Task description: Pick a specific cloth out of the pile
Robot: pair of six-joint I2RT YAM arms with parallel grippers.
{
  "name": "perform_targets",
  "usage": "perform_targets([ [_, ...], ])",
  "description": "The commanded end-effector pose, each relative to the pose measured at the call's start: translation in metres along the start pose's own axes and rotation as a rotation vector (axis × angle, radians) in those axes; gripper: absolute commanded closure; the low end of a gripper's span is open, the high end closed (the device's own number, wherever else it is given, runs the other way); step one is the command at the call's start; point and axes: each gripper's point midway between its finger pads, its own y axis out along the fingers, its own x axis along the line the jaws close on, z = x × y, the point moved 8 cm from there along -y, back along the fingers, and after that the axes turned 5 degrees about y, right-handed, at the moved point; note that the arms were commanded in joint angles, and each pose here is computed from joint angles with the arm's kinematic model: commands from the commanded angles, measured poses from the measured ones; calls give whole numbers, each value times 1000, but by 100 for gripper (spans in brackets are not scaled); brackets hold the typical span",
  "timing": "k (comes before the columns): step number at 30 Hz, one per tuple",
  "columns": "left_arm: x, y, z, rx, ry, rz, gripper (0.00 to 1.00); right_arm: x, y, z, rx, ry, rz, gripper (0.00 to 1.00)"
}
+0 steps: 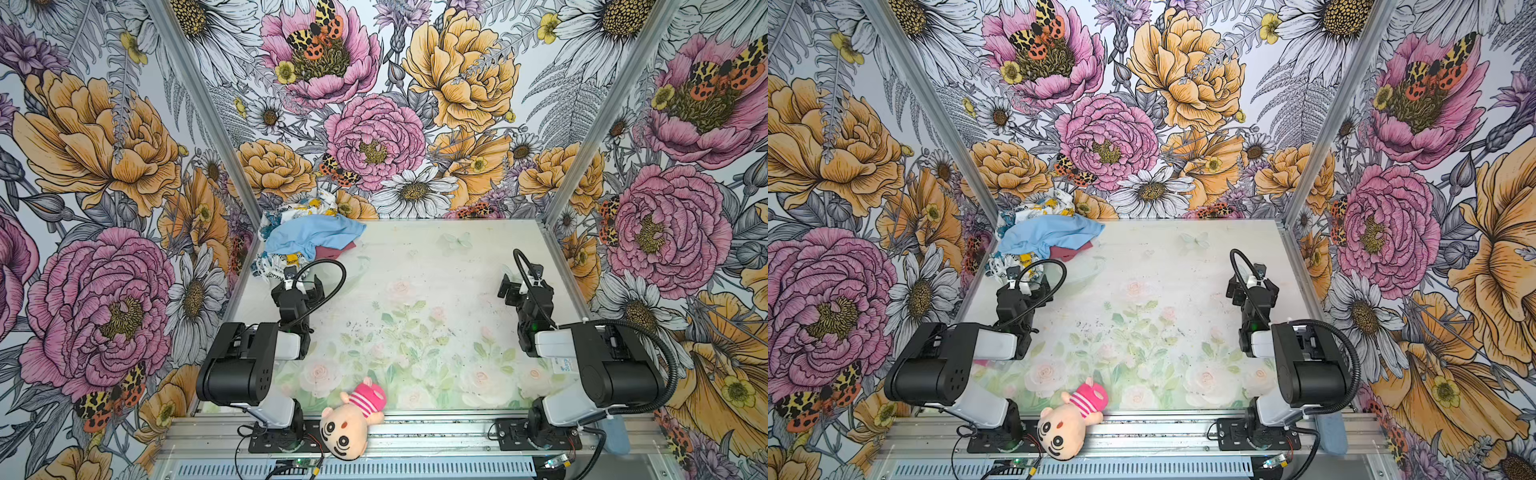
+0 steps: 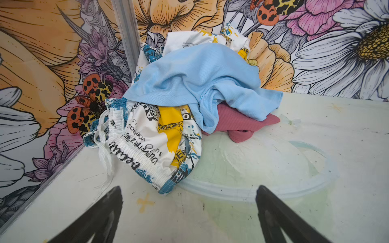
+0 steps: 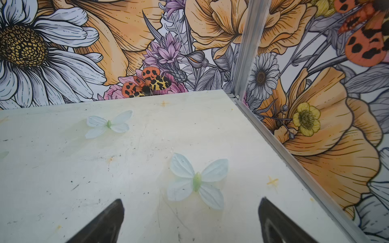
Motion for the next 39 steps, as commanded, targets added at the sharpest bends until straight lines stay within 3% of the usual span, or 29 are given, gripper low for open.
perform_targets([
  [1, 1, 1, -10, -33, -13, 16, 1, -1, -1, -3, -17, 14, 9, 1],
  [29, 2, -3, -14, -56, -27, 59, 1, 1, -11, -10, -51, 4, -8, 1],
  [31, 2, -11, -25, -64, -10, -7, 1, 7, -21, -24, -58, -24, -21, 1],
  [33, -3, -17, -43, -37, 28, -115, 1, 12, -27, -40, -28, -38, 8, 1],
  [35, -5, -17, -61, 95, -9, -203, 1, 17, -34, -64, 36, 19, 21, 0],
  [39, -27, -1, -82, 322, -141, -35, 1, 54, -40, -92, 199, 81, -140, 1],
])
